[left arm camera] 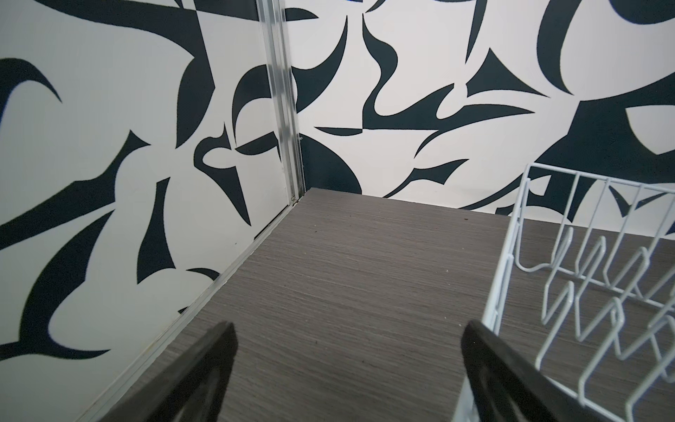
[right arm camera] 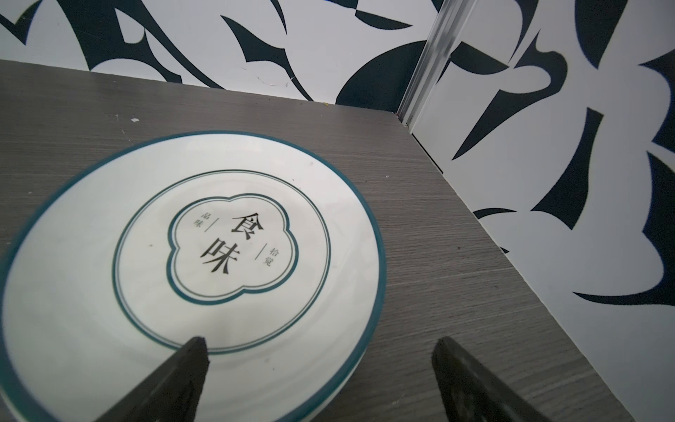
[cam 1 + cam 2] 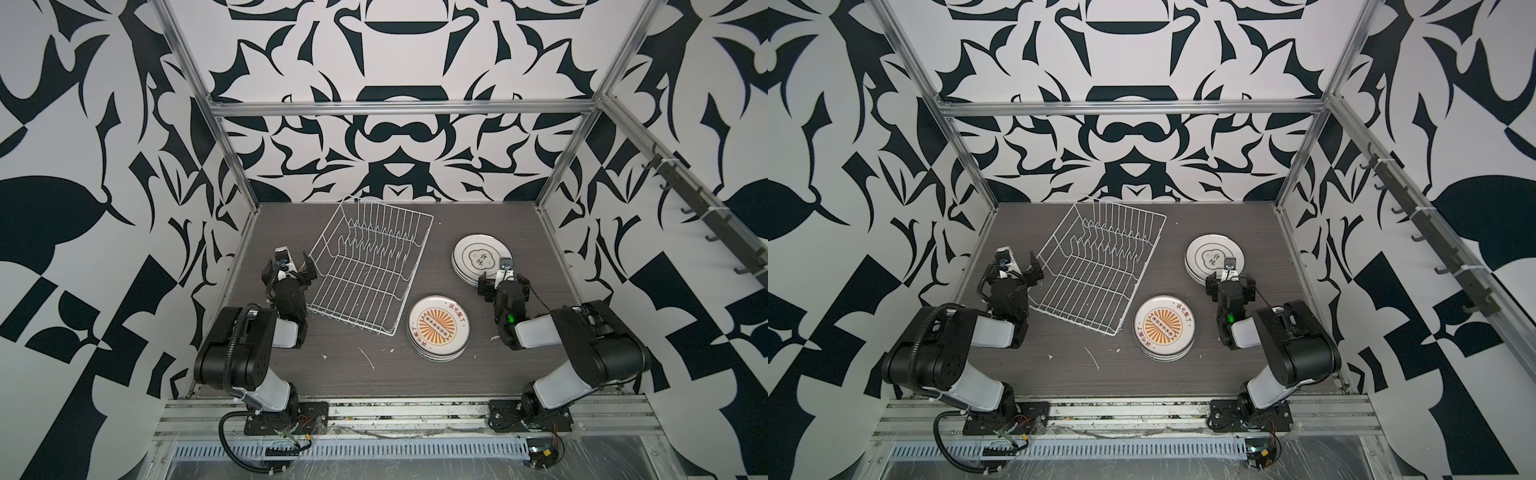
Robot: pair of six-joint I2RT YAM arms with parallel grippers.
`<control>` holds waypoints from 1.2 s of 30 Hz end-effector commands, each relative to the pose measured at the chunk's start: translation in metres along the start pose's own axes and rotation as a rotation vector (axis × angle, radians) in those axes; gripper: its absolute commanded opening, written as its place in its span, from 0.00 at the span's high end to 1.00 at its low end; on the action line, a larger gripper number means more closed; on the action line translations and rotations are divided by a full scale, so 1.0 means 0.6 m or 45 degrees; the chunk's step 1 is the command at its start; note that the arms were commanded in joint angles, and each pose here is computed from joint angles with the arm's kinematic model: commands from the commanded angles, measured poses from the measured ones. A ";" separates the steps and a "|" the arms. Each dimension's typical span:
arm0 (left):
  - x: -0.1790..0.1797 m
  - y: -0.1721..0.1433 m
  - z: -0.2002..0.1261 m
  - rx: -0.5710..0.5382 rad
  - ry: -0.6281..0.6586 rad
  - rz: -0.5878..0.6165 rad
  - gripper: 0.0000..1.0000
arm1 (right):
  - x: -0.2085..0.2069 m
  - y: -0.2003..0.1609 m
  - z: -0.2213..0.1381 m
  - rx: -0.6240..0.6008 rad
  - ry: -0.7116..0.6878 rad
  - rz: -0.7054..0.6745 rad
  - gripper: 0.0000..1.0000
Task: Unload the plates from the dish rack
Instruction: Reset both arms
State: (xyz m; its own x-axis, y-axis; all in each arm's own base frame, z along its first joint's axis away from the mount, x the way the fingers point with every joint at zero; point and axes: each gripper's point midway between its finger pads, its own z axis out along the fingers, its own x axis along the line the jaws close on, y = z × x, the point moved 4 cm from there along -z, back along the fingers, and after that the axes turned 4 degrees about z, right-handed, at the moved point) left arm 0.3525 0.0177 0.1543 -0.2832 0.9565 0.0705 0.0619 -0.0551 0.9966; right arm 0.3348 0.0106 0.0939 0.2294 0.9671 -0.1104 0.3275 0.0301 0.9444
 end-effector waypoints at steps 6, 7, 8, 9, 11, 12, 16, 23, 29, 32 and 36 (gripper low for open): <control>0.020 -0.079 0.005 0.294 0.027 0.027 0.01 | -0.004 0.015 0.006 -0.026 -0.031 0.020 0.00; 0.020 -0.079 0.005 0.294 0.025 0.028 0.01 | -0.004 0.014 0.005 -0.026 -0.032 0.021 0.00; 0.020 -0.078 0.006 0.294 0.025 0.027 0.01 | -0.004 0.014 0.005 -0.026 -0.031 0.021 0.00; 0.020 -0.078 0.006 0.293 0.024 0.026 0.01 | -0.004 0.015 0.006 -0.027 -0.030 0.022 0.00; 0.020 -0.078 0.006 0.293 0.024 0.026 0.01 | -0.004 0.015 0.005 -0.026 -0.032 0.021 0.00; 0.021 -0.078 0.006 0.295 0.028 0.025 0.01 | -0.004 0.015 0.005 -0.027 -0.031 0.021 0.00; 0.021 -0.078 0.006 0.294 0.025 0.025 0.01 | -0.004 0.014 0.006 -0.024 -0.031 0.021 0.00; 0.020 -0.079 0.006 0.295 0.024 0.024 0.01 | -0.006 0.014 0.012 -0.002 -0.015 0.037 0.00; 0.020 -0.078 0.006 0.294 0.025 0.025 0.01 | -0.007 0.013 0.011 -0.002 -0.017 0.036 0.00; 0.020 -0.079 0.006 0.295 0.025 0.025 0.01 | -0.007 0.013 0.010 -0.003 -0.017 0.036 0.00; 0.021 -0.079 0.006 0.295 0.025 0.025 0.01 | -0.007 0.013 0.011 -0.003 -0.017 0.036 0.00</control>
State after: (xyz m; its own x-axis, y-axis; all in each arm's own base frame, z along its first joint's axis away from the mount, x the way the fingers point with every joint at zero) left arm 0.3610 0.0262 0.1530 -0.2860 0.9571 0.0470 0.1012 -0.0186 0.9947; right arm 0.3379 0.0055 0.0937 0.2435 0.9644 -0.1029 0.3367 0.0154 0.9415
